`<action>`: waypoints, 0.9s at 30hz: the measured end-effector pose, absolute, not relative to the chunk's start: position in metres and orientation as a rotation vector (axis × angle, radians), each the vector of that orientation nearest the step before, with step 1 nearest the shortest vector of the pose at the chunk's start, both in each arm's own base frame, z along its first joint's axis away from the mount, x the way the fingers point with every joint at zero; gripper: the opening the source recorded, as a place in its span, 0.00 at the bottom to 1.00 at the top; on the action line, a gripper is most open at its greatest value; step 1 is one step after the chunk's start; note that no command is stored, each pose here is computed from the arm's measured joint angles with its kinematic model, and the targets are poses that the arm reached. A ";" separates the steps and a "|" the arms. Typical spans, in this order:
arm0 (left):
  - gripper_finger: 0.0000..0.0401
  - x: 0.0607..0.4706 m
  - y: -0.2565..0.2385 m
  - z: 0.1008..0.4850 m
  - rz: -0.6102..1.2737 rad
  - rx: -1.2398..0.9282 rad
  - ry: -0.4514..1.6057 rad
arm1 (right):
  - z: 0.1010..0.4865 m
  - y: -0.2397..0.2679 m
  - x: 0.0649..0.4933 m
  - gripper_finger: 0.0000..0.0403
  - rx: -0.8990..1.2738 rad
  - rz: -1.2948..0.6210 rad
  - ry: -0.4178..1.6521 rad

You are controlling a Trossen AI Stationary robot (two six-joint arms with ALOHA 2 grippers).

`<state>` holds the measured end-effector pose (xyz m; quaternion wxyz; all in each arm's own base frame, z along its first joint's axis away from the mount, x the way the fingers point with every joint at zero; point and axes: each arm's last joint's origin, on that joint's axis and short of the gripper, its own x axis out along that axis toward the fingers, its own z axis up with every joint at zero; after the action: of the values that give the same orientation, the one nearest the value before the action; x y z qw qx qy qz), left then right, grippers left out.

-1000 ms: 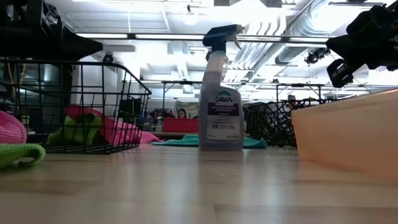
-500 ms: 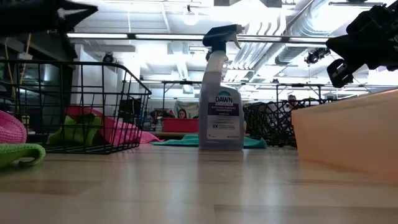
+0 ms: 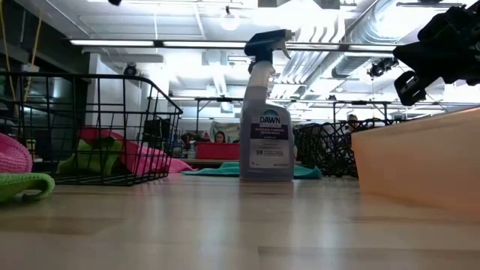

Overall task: Sort microfiber towel by color & place in baskets
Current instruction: Put the top pink microfiber cloth into the left wire basket

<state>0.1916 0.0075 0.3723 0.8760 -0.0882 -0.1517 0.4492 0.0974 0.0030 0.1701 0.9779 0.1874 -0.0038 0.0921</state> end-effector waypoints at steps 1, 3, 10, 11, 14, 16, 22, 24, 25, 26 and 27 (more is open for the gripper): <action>0.00 0.194 0.011 0.376 0.988 -0.154 -0.268 | 0.170 0.003 0.097 0.00 0.378 0.186 -0.008; 0.00 0.197 0.022 0.382 1.034 -0.138 -0.192 | 0.170 0.003 0.097 0.00 0.378 0.186 -0.008; 0.02 0.172 0.102 0.354 1.091 -0.438 0.327 | 0.170 0.003 0.097 0.00 0.378 0.186 -0.008; 0.03 0.166 0.112 0.349 1.096 -0.487 0.378 | 0.170 0.003 0.097 0.00 0.378 0.186 -0.007; 0.09 0.151 0.133 0.335 1.037 -0.603 0.515 | 0.170 0.003 0.097 0.00 0.378 0.186 -0.007; 0.14 0.145 0.141 0.323 1.009 -0.643 0.614 | 0.170 0.003 0.097 0.00 0.378 0.186 -0.008; 0.30 0.136 0.150 0.276 1.071 -0.678 0.884 | 0.170 0.003 0.097 0.00 0.378 0.186 -0.008; 0.34 0.135 0.150 0.261 1.055 -0.729 0.938 | 0.170 0.003 0.097 0.00 0.378 0.186 -0.008; 0.36 0.134 0.150 0.254 1.048 -0.756 0.960 | 0.170 0.003 0.097 0.00 0.378 0.186 -0.008; 0.37 0.133 0.150 0.248 1.049 -0.781 0.978 | 0.170 0.003 0.097 0.00 0.378 0.186 -0.008; 0.38 0.132 0.149 0.242 1.057 -0.802 0.994 | 0.170 0.003 0.097 0.00 0.378 0.186 -0.008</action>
<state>0.1322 0.1494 0.2424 0.6757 -0.3565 0.4418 0.4702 0.0974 0.0030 0.1702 0.9779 0.1874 -0.0039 0.0921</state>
